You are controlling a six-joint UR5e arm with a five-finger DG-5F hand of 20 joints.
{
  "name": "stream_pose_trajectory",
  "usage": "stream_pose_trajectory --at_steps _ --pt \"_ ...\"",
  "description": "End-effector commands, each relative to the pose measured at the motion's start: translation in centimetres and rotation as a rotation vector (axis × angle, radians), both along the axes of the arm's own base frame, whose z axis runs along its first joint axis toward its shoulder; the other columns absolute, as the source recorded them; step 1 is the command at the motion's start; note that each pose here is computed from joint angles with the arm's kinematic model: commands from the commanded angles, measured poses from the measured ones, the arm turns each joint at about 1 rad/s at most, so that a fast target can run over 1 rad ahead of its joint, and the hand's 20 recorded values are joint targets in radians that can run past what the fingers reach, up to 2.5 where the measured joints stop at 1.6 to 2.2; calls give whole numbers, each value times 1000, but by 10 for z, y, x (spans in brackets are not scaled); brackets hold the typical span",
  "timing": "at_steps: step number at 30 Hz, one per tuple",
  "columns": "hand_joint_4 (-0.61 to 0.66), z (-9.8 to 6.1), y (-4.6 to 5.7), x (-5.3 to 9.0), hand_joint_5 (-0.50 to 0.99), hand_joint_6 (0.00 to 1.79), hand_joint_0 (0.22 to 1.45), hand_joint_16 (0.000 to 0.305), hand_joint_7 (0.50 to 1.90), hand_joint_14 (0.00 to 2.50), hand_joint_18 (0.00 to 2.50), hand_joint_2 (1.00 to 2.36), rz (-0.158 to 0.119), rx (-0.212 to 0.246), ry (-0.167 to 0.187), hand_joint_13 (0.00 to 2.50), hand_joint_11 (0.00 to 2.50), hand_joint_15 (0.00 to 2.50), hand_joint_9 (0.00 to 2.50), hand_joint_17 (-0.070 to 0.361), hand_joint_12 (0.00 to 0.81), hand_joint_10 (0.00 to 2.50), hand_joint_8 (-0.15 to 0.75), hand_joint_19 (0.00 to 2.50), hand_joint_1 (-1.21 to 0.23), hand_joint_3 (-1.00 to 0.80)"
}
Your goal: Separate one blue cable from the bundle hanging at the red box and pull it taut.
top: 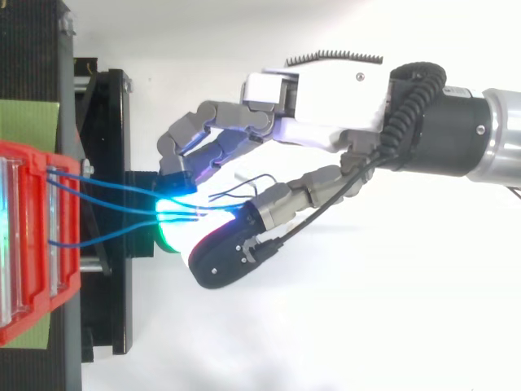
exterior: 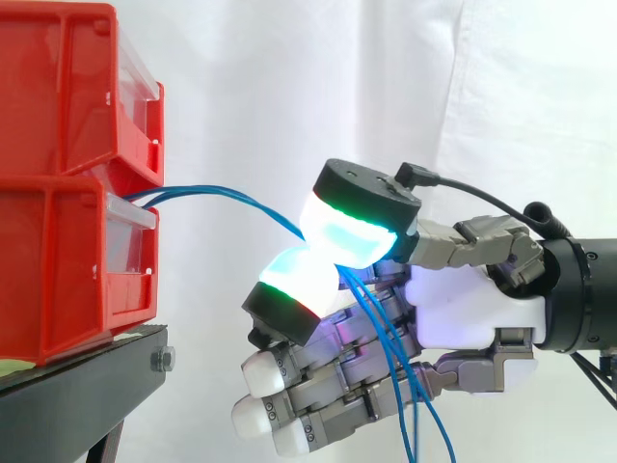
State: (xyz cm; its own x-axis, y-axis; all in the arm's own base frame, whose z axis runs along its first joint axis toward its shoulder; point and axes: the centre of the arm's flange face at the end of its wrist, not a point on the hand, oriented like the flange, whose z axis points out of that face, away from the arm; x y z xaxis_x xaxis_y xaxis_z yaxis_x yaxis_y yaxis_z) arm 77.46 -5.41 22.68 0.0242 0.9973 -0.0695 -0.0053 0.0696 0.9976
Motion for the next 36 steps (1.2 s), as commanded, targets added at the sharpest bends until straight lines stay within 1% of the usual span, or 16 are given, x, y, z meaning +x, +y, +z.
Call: stream_pose_trajectory --at_steps 1,2,3,5,7,8,9,11,12,15,19,21,26,32,34,36 --pt "246 0 1 0 -179 904 575 33 1172 8 570 1000 1 0 1 681 439 223 736 75 324 12 358 144 -713 -500" --pt "250 0 1 0 -175 899 555 34 1173 8 575 1000 1 0 2 684 432 223 747 76 325 14 361 154 -653 -500" --pt "254 0 2 0 -170 895 527 35 1167 9 583 1000 2 0 4 697 437 232 789 79 329 12 373 155 -548 -500" --pt "247 2 1 -1 -165 884 526 35 1181 9 584 1000 1 0 2 705 443 242 822 79 326 14 380 173 -365 -500" --pt "237 4 0 -1 -164 875 563 33 1205 9 567 1000 -1 0 4 706 444 251 842 75 317 12 376 190 -321 -500" --pt "237 6 0 -2 -164 873 587 33 1221 10 562 1000 -2 0 2 703 449 257 846 73 315 16 375 201 -348 -500" --pt "238 6 -1 -2 -163 874 608 32 1243 10 561 1006 -5 0 4 704 479 258 865 73 317 13 377 193 -423 -423" --pt "258 10 -2 -4 -161 879 599 33 1265 10 566 1014 -10 -1 9 715 479 260 873 74 321 13 384 201 -480 -326" --pt "272 9 -2 -4 -161 882 591 33 1290 10 571 1017 -10 -1 10 719 491 263 873 74 321 14 386 196 -548 -254" --pt "255 9 -3 -4 -178 903 586 34 1230 10 581 1021 -11 -2 15 724 527 281 841 77 331 16 386 196 -679 -167" --pt "252 9 -3 -4 -192 910 603 35 1196 11 588 1018 -11 -2 15 724 551 279 821 78 335 15 381 193 -728 -218" --pt "262 9 -2 -4 -193 911 607 35 1169 11 594 1013 -10 -2 15 727 551 289 814 78 336 17 376 200 -757 -337" --pt "255 9 0 -4 -188 906 572 36 1152 11 603 1000 -11 -2 15 736 553 299 834 80 339 17 376 213 -677 -495" --pt "260 9 -1 -4 -180 892 578 36 1194 12 611 1000 -21 0 15 756 565 302 877 82 344 18 382 222 -643 -500" --pt "249 9 0 -4 -178 890 611 35 1206 13 615 1007 -19 0 15 757 562 301 887 79 340 17 382 226 -659 -422" --pt "222 9 0 -4 -179 890 627 36 1267 12 623 1015 -19 0 15 760 570 301 883 80 346 15 384 230 -722 -310"
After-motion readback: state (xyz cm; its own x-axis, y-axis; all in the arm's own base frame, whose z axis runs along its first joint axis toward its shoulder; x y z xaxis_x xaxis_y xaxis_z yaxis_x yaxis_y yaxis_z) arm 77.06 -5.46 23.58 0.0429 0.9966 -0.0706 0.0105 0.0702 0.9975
